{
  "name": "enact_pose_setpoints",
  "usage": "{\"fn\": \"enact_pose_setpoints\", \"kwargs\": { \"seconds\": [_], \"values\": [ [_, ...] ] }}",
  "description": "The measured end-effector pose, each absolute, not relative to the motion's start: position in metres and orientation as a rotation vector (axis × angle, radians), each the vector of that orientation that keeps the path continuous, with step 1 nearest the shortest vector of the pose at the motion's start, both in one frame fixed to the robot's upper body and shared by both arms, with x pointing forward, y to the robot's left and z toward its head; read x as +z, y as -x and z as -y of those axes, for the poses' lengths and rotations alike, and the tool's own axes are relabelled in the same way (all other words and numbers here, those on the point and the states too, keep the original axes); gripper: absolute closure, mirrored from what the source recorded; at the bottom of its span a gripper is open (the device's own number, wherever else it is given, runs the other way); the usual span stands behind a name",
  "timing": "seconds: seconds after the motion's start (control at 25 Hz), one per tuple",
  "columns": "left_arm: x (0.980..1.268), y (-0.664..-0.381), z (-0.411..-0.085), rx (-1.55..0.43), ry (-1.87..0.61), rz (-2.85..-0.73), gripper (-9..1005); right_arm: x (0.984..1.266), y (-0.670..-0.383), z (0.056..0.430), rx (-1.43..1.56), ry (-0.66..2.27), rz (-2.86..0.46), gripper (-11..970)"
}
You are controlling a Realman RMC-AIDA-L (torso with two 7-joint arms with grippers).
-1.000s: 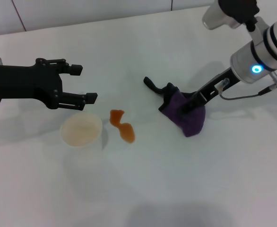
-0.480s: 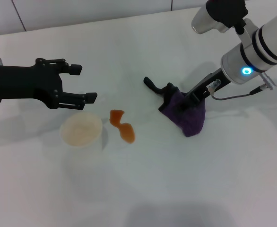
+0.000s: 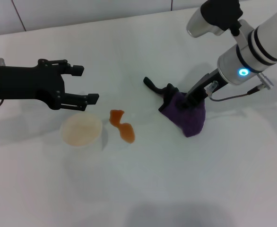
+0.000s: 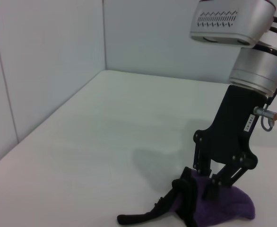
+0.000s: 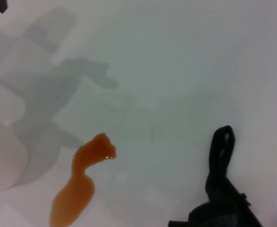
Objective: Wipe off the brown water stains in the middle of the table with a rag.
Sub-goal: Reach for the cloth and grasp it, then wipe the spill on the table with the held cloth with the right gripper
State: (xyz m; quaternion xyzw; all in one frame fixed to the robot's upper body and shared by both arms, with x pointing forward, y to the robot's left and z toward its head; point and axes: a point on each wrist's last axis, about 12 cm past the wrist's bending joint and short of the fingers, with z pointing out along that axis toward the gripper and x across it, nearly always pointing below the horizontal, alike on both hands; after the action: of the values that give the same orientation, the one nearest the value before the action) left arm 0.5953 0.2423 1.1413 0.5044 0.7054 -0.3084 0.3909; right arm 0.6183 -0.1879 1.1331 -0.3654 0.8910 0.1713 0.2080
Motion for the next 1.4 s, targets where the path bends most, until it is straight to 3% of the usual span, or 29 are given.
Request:
{"fn": "enact_pose_setpoints", "kwargs": {
  "seconds": [0.32,1.4],
  "values": [
    [1.136,-0.591,-0.234,-0.811,-1.281,-1.791,116,1.136,-0.619,0.177,0.487,1.106,-2.411,862],
    [1.110,-0.574,-0.216,-0.906,-1.343,-1.749,116,1.137,-0.617,0.105,0.580,1.422,-2.207,870]
  ]
}}
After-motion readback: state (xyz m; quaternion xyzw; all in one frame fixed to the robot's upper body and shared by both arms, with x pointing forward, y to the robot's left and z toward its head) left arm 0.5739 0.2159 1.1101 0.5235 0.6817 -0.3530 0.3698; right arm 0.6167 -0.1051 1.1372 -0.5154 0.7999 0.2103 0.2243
